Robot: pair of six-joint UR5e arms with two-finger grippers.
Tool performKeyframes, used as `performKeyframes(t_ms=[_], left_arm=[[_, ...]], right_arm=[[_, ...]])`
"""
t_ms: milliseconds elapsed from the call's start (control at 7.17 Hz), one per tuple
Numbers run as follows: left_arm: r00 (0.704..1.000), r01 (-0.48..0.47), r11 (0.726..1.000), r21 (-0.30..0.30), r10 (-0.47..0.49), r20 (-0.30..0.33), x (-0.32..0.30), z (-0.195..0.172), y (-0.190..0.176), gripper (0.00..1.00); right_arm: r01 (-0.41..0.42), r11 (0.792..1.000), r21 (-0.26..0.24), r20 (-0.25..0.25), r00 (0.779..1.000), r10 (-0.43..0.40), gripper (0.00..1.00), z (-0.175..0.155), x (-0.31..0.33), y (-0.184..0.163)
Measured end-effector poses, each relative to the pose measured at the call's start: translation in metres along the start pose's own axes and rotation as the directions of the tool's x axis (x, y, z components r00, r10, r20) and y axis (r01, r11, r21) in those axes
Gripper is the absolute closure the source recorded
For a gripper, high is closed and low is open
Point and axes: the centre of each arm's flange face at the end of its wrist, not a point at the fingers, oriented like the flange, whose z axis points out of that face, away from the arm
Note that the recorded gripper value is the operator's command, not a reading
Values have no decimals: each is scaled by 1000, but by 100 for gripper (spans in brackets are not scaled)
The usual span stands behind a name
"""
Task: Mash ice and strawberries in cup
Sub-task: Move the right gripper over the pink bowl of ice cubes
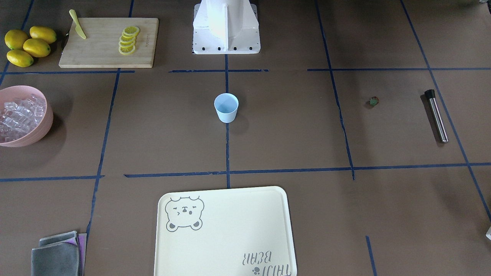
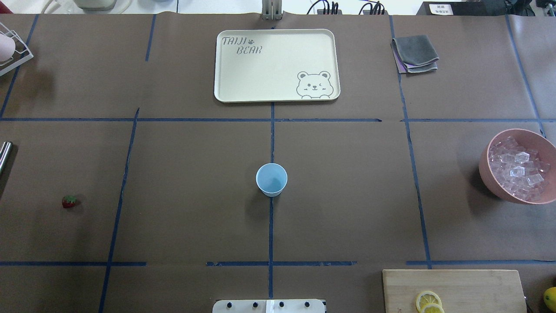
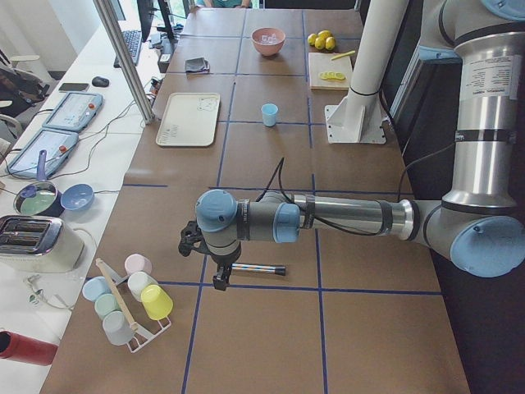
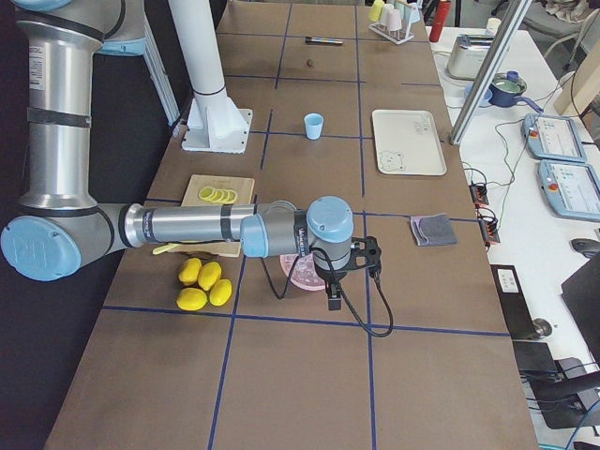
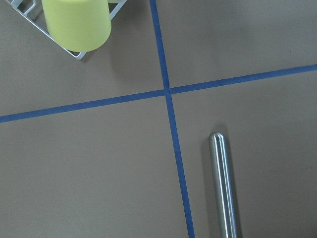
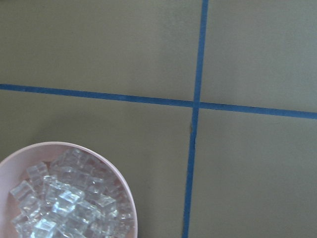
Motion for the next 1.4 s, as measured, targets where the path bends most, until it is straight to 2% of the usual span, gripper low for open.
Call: performKeyframes(t_ms=[279, 558, 837, 1256, 1395], left_arm=[[1000, -4, 1000, 7, 4, 1, 2, -4, 0, 0], [1000, -7, 1000, 10, 7, 2, 4, -5, -1, 0], [1000, -9, 1000, 15, 9, 3, 5, -8, -1, 0], [1000, -11, 1000, 17, 11, 3, 6, -9, -1, 0], [1000, -12, 1000, 17, 12, 3, 7, -9, -1, 0]], right_arm=[[10, 1000, -6, 10, 1000, -10, 2, 0, -40, 12], [48, 998, -32, 13, 999, -47, 18, 7, -64, 28], [85, 994, -72, 11, 996, -85, 31, 22, -80, 35], [135, 980, -146, -2, 991, -137, 32, 53, -100, 46], [125, 978, -166, -14, 992, -129, 32, 63, -106, 48]])
